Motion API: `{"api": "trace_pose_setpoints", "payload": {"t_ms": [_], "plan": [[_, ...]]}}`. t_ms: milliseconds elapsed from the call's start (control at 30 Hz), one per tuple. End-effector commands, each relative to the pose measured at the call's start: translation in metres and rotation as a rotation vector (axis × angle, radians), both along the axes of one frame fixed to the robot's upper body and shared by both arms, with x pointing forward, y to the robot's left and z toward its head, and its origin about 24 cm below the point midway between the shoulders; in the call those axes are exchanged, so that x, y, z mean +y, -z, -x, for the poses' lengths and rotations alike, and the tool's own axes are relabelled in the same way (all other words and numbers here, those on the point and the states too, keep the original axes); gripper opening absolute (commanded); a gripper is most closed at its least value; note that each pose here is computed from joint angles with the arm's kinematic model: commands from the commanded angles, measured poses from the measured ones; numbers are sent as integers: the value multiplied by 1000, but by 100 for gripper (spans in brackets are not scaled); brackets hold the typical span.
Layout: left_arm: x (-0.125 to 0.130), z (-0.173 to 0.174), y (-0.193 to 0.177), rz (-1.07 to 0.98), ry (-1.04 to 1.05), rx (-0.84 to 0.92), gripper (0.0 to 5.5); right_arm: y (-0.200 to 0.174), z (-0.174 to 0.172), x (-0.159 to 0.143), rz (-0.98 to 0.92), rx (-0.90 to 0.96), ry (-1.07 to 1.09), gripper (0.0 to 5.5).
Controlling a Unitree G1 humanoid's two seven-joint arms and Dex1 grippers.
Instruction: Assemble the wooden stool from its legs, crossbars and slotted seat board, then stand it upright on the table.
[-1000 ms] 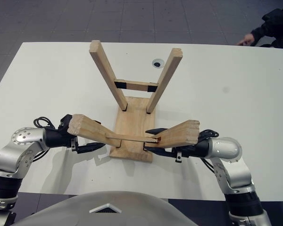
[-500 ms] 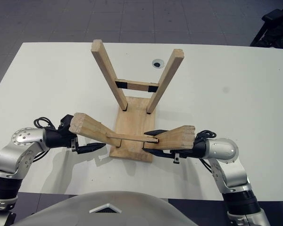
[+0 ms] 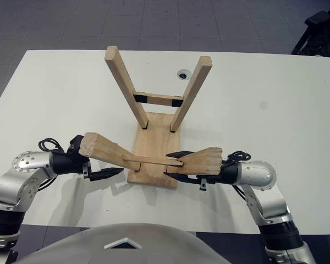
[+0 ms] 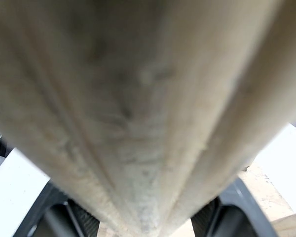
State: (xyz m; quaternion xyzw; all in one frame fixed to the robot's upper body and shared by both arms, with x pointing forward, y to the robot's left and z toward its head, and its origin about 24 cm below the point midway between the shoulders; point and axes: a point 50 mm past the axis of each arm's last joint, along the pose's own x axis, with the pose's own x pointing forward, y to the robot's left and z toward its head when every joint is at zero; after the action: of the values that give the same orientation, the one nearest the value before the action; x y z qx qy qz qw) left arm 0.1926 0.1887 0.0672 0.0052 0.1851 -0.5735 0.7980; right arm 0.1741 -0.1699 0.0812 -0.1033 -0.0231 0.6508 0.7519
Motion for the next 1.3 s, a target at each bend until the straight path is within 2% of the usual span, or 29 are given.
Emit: {"api": "trace_pose_setpoints", "payload": {"t_ms": [33, 400, 533, 633, 700, 867, 967, 1067, 1300], "plan": [[9, -7, -16, -5, -46, -59, 476, 20, 1, -5, 121, 95, 9, 202], [56, -19, -85, 64, -207, -302, 476, 35, -20, -5, 178, 94, 70, 202], [65, -23, -126, 194, -300, -406, 476, 39, -31, -7, 176, 102, 103, 202], [68, -36, -160, 318, -487, -477, 476, 42, -37, -6, 176, 103, 120, 202], [54, -41, -172, 355, -578, -494, 476, 45, -40, -5, 177, 101, 136, 202], [3, -26, -180, 350, -593, -552, 476, 47, -44, -4, 175, 94, 158, 202], [-38, -5, -172, 373, -493, -519, 476, 47, -45, -4, 171, 90, 166, 202], [-63, 8, -169, 369, -489, -570, 476, 47, -45, -4, 168, 88, 168, 202], [-112, 19, -135, 333, -527, -511, 476, 46, -44, -4, 161, 85, 167, 202]]}}
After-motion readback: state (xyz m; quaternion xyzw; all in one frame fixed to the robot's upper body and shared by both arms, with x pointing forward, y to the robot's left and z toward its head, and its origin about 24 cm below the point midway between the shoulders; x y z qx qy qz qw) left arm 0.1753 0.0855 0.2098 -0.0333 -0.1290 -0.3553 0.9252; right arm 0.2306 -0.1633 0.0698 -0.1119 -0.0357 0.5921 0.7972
